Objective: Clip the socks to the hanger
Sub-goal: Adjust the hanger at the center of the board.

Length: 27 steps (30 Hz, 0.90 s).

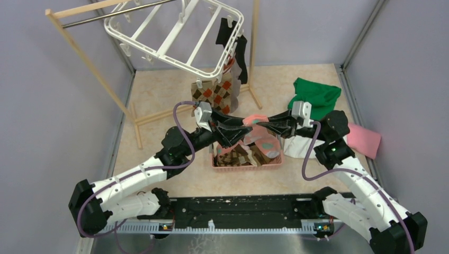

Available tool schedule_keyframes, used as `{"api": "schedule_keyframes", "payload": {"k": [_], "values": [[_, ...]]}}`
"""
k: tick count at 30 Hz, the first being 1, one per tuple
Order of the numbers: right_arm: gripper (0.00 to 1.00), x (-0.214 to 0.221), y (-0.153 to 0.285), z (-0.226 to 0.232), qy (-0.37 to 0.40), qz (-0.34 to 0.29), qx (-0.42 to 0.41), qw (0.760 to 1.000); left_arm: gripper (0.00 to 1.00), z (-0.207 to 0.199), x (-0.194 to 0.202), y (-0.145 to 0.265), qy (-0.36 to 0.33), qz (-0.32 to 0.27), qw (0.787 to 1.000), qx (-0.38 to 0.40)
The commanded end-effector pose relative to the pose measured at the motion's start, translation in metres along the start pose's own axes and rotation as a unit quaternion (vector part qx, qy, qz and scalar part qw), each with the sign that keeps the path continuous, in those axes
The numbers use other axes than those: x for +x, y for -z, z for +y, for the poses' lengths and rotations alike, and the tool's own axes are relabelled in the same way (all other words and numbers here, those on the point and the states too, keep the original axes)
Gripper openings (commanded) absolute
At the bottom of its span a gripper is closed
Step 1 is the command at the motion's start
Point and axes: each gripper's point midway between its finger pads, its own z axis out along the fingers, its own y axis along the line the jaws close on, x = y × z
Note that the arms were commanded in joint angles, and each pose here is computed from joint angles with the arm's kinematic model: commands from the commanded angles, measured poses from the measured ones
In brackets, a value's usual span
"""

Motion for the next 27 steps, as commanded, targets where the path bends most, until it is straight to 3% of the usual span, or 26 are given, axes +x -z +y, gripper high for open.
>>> {"api": "schedule_keyframes", "payload": {"k": [1, 4, 6, 7, 11, 15, 18, 22, 27], "values": [[0.0, -0.012, -0.001, 0.005, 0.031, -0.016, -0.01, 0.999, 0.42, -0.021, -0.034, -0.006, -0.018, -0.049, 0.998, 0.042], [0.0, -0.012, -0.001, 0.006, 0.03, -0.015, -0.014, 0.999, 0.25, -0.025, -0.033, -0.006, -0.033, -0.048, 0.997, 0.057], [0.0, -0.011, -0.001, 0.007, 0.03, -0.014, -0.015, 0.999, 0.05, -0.03, -0.032, -0.005, -0.055, -0.044, 0.995, 0.075], [0.0, -0.011, -0.001, 0.008, 0.029, -0.014, -0.016, 0.999, 0.0, -0.031, -0.031, -0.005, -0.067, -0.042, 0.994, 0.081], [0.03, -0.01, 0.0, 0.012, 0.027, -0.011, -0.023, 0.999, 0.0, -0.031, -0.027, -0.001, -0.137, -0.021, 0.986, 0.089], [0.47, -0.004, 0.004, 0.017, 0.021, 0.007, -0.03, 0.999, 0.0, -0.02, -0.017, 0.011, -0.266, 0.048, 0.959, 0.084], [0.63, 0.006, 0.008, 0.025, 0.011, 0.027, -0.046, 0.998, 0.0, -0.012, -0.011, 0.031, -0.378, 0.104, 0.915, 0.093], [0.68, 0.009, 0.008, 0.033, -0.004, 0.033, -0.064, 0.997, 0.0, -0.01, -0.018, 0.043, -0.473, 0.14, 0.862, 0.116], [0.69, -0.001, 0.002, 0.038, -0.026, 0.008, -0.1, 0.995, 0.0, -0.016, -0.01, 0.04, -0.478, 0.176, 0.845, 0.161]]}}
